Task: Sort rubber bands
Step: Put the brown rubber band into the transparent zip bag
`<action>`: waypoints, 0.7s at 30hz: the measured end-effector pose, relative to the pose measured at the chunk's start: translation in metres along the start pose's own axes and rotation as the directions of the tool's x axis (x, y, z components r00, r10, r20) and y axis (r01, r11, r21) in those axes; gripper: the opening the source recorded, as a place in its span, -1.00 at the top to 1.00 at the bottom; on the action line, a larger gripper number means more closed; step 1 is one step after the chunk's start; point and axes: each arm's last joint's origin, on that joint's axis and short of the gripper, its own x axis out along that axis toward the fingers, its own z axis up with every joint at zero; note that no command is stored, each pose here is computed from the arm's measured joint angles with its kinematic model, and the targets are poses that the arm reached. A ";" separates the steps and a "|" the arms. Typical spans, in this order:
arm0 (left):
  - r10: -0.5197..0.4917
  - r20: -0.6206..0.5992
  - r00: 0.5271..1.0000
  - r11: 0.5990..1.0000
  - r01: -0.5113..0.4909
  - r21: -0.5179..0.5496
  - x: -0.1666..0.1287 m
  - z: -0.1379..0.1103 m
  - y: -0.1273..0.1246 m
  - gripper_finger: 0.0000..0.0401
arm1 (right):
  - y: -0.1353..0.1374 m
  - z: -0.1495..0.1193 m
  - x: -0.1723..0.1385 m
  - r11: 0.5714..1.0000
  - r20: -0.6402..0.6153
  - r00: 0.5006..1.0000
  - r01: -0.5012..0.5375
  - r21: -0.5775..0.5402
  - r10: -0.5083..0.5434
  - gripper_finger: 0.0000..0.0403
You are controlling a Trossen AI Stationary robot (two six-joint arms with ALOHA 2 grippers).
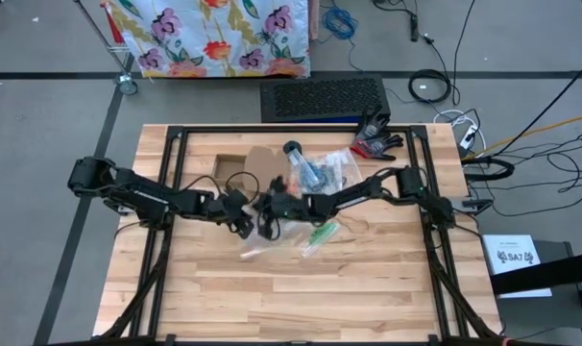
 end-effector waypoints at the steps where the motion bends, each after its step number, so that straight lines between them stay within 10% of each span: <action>1: 0.009 -0.012 1.000 1.000 -0.009 0.000 0.000 -0.001 0.002 1.00 | -0.002 0.007 -0.004 0.999 0.004 1.000 0.031 -0.021 -0.031 1.00; 5: -0.001 -0.008 1.000 1.000 0.001 -0.007 0.000 0.000 0.001 1.00 | -0.008 0.038 -0.019 0.996 0.094 0.993 0.082 -0.048 -0.077 1.00; 21: -0.082 0.055 0.995 0.996 0.083 -0.016 0.000 0.007 -0.006 1.00 | 0.000 0.018 -0.014 1.000 -0.015 1.000 0.000 -0.012 0.000 1.00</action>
